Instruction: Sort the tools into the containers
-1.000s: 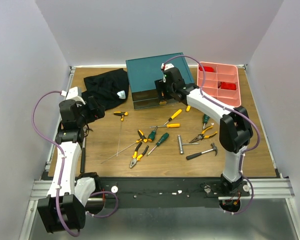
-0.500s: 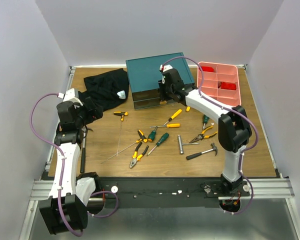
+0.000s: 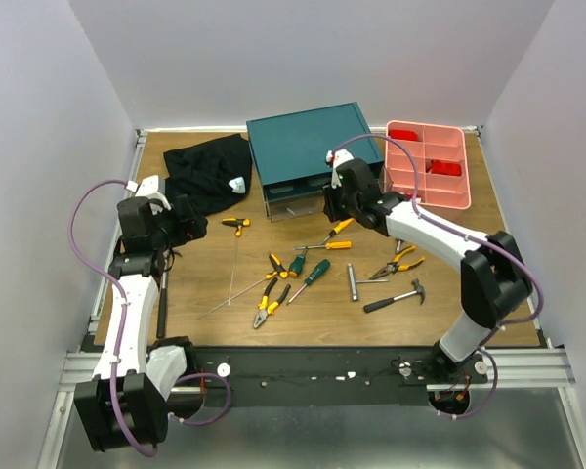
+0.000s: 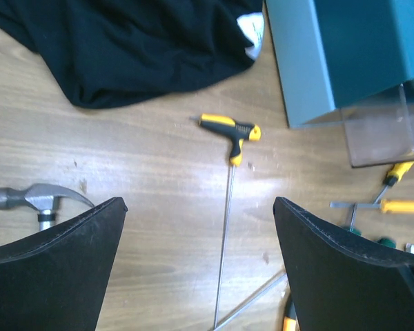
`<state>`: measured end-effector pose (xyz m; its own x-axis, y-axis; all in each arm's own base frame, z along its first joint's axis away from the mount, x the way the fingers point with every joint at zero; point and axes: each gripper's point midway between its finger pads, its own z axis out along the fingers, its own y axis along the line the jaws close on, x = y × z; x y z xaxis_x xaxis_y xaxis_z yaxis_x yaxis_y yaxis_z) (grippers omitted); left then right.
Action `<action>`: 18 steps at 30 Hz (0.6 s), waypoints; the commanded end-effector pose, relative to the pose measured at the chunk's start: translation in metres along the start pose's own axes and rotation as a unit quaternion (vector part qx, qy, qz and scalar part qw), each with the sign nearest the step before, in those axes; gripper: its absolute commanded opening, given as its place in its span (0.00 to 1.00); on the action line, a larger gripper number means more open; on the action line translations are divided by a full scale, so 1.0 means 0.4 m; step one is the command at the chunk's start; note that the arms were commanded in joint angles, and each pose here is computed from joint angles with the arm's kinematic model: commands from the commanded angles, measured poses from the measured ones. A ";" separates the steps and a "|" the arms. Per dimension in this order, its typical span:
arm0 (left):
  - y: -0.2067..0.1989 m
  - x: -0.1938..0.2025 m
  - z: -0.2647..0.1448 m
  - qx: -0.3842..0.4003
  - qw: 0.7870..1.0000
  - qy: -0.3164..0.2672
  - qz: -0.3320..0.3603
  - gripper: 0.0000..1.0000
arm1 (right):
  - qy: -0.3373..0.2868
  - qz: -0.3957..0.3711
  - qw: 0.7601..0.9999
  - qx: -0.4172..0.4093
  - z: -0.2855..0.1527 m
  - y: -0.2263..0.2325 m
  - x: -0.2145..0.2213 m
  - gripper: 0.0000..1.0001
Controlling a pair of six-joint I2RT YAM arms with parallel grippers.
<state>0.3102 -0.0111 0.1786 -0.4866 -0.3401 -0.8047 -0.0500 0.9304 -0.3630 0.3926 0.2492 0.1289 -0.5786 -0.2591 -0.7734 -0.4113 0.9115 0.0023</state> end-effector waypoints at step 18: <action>-0.100 0.071 -0.020 0.102 0.992 0.053 0.047 0.99 | 0.064 -0.048 0.992 -0.094 -0.181 0.031 0.180 0.71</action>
<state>0.2938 -0.0438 0.1592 -0.5776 -0.2703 -0.7703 0.0828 0.9193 -0.3847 0.3305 0.2247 0.1231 -0.5812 -0.2951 -0.7583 -0.4899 0.8710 0.0366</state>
